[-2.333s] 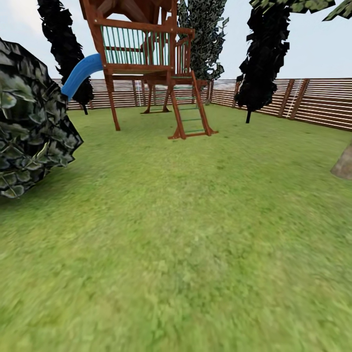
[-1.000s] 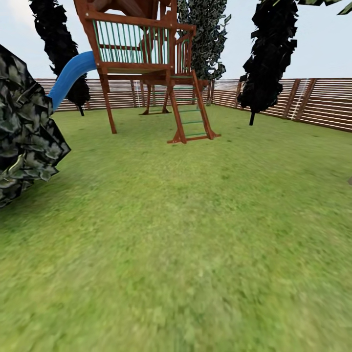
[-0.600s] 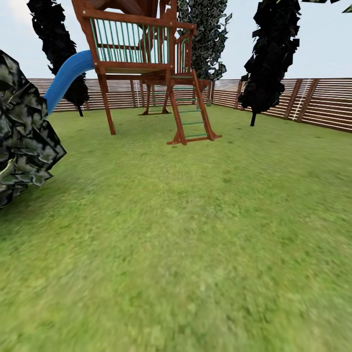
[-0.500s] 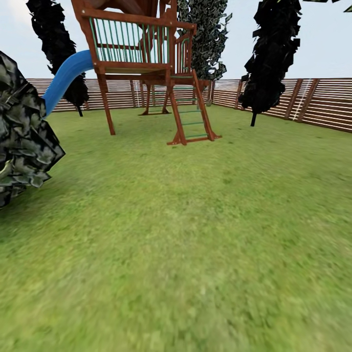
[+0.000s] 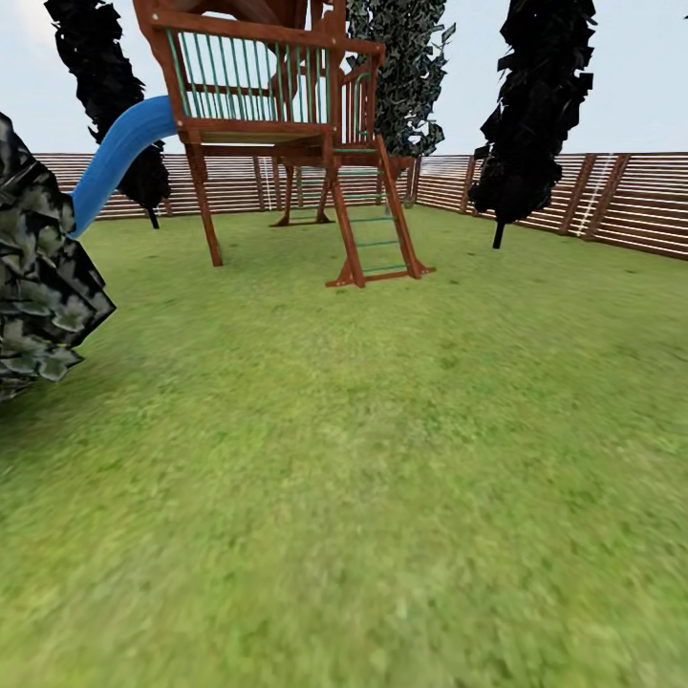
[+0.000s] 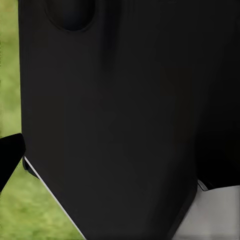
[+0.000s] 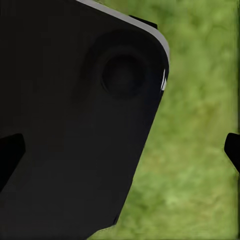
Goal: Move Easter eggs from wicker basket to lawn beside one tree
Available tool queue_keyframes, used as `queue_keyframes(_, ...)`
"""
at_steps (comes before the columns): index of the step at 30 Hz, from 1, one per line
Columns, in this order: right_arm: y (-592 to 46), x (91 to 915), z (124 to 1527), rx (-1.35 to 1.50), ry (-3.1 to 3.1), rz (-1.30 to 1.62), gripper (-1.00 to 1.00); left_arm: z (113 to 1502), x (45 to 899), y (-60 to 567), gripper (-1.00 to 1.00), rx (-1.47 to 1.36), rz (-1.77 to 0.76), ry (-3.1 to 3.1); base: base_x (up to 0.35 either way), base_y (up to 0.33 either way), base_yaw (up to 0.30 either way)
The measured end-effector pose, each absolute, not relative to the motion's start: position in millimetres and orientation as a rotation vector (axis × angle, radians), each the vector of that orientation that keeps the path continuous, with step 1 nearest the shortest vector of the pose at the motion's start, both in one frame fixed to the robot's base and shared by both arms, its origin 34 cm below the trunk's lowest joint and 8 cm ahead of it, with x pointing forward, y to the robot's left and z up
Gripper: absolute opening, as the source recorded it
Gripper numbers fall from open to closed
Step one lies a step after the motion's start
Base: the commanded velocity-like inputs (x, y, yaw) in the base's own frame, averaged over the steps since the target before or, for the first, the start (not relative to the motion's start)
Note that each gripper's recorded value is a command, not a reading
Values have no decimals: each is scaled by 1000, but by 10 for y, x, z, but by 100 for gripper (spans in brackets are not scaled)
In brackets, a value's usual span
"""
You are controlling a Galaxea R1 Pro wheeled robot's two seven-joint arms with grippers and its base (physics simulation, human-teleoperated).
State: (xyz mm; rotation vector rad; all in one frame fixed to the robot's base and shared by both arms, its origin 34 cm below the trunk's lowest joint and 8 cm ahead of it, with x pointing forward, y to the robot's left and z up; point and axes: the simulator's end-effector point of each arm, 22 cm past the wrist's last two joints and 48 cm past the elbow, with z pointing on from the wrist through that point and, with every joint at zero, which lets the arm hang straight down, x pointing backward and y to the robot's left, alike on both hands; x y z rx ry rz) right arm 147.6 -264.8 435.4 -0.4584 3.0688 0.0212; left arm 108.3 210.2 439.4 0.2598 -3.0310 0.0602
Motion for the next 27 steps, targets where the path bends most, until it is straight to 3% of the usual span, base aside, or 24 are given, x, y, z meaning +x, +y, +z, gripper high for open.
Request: queue_keyframes(27,-2648,1476,4354,-458,3069,21,100,4394,1083,2100,100,259,61,-3031,339,0,0)
